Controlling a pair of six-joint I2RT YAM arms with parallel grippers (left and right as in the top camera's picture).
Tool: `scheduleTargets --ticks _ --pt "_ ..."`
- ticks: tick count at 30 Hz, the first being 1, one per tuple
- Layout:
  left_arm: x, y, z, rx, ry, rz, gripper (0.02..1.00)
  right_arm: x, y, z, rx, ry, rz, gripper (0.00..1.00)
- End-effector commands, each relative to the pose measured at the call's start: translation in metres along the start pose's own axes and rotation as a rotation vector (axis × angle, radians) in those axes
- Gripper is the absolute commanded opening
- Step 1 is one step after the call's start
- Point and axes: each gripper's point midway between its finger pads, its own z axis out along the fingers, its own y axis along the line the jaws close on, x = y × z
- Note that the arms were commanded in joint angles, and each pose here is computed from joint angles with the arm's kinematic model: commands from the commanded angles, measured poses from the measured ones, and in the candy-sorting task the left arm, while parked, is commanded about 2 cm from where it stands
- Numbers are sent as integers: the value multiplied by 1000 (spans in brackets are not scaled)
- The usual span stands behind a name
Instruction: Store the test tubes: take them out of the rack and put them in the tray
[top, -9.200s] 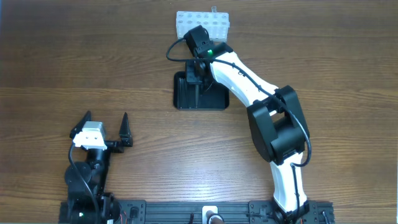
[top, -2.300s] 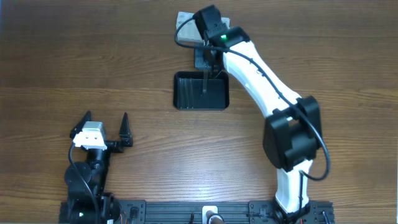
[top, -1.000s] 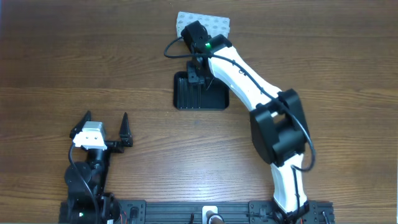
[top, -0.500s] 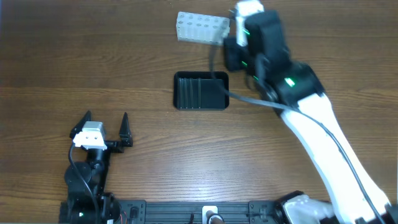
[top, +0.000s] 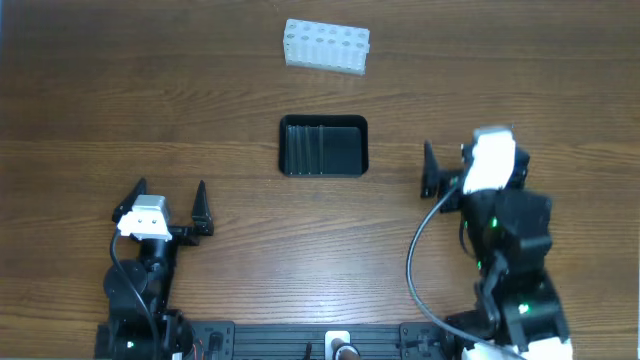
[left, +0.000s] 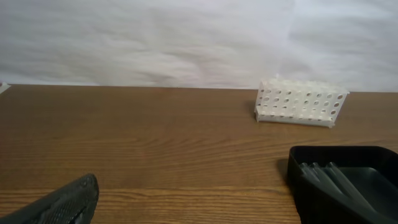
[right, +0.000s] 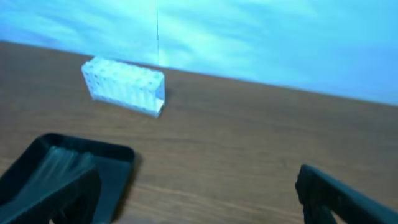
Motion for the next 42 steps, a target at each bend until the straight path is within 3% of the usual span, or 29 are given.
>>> scheduleTargets --ticks 1,16,24,26,31,42 --pt "1 -2 0 12 -1 14 1000 25 -1 -7 21 -64 -56 991" --pt "1 -2 0 11 -1 14 998 68 -21 -14 113 -182 1 993" --pt "1 -2 0 11 -1 14 1000 85 -43 -14 216 -250 48 993" --pt "1 -2 0 11 -1 14 1000 85 -41 -14 206 -251 55 993" --pt "1 -2 0 11 -1 14 1000 92 -41 -12 192 -231 165 991" --pt "1 -2 0 11 -1 14 1000 105 -40 -14 193 -192 220 991"
